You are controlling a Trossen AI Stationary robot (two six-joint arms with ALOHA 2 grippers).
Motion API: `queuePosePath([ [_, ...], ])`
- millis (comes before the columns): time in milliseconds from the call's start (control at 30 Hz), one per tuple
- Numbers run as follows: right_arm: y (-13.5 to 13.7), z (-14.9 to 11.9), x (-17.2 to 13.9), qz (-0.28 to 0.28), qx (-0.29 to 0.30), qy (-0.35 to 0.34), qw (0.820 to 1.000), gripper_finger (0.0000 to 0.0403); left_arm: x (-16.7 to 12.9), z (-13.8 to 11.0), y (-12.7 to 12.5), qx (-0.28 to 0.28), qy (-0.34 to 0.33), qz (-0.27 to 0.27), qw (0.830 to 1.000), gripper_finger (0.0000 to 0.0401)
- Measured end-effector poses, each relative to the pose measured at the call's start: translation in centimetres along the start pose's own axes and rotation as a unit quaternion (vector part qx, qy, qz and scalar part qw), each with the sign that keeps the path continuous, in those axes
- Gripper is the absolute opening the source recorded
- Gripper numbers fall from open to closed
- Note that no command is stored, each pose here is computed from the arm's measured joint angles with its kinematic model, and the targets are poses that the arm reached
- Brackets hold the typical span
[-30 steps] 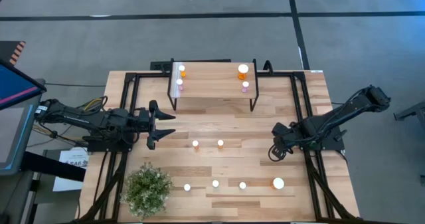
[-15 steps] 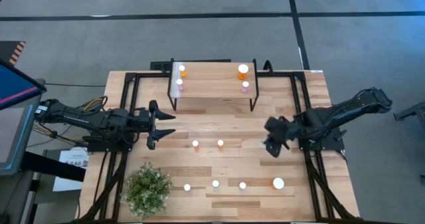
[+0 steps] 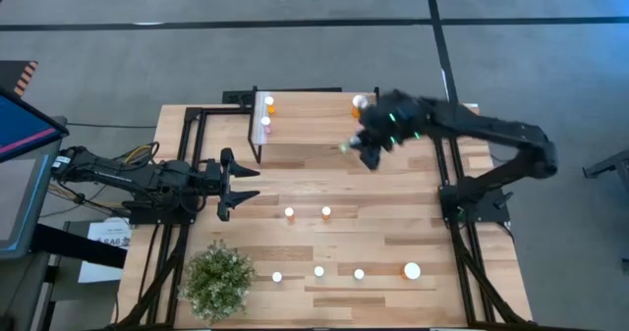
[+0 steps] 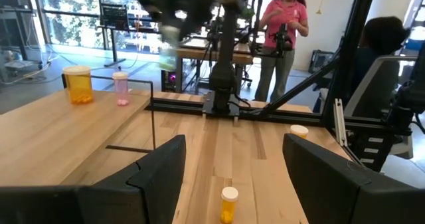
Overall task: Pick and place medicine bottles onto shelf by color
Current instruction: Put the top small green pill bottle on the shelf
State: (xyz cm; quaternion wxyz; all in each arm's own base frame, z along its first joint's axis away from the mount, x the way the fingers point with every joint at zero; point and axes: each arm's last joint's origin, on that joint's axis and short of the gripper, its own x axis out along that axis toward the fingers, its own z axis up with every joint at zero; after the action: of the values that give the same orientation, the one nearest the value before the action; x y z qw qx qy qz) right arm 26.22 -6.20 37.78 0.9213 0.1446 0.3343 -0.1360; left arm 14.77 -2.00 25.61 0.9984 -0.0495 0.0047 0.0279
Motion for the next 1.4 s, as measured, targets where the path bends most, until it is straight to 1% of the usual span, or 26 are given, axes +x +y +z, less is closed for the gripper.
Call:
queuePosePath([
  [133,-3.0,3.8,1.4,-0.027,-0.006,0.028,0.999,0.0149,0.0,0.0,0.0,0.000,0.000,0.000,1.000,0.0240],
  [267,-5.7,6.6,2.8,-0.052,-0.015,0.069,0.996,0.0150,0.0,0.0,0.0,0.000,0.001,0.000,1.000,0.0240],
  [467,-8.5,9.0,5.1,-0.063,-0.053,0.132,0.988,0.0150,0.0,-0.1,0.0,0.001,0.003,0.000,1.000,0.0240],
  [600,-9.9,9.4,7.1,-0.064,-0.064,0.166,0.982,0.0150,0.0,-0.1,0.0,0.002,0.005,0.000,1.000,0.0240],
  [733,-11.1,9.2,9.1,-0.064,-0.070,0.190,0.977,0.0150,0.0,-0.1,0.0,0.002,0.005,0.000,1.000,0.0240],
  [900,-12.9,8.7,10.5,-0.073,-0.058,0.212,0.973,0.0150,0.0,-0.1,0.0,0.002,0.005,0.000,1.000,0.0240],
  [1067,-14.1,8.7,10.4,-0.085,-0.047,0.210,0.973,0.0150,0.0,-0.1,0.0,0.003,0.006,-0.001,1.000,0.0240],
  [1267,-14.4,8.7,10.3,-0.088,-0.045,0.207,0.973,0.0150,0.0,-0.1,0.0,0.003,0.005,-0.001,1.000,0.0240],
  [1400,-14.6,8.4,11.1,-0.086,-0.042,0.217,0.971,0.0150,0.0,-0.1,0.0,0.002,0.006,-0.001,1.000,0.0240],
])
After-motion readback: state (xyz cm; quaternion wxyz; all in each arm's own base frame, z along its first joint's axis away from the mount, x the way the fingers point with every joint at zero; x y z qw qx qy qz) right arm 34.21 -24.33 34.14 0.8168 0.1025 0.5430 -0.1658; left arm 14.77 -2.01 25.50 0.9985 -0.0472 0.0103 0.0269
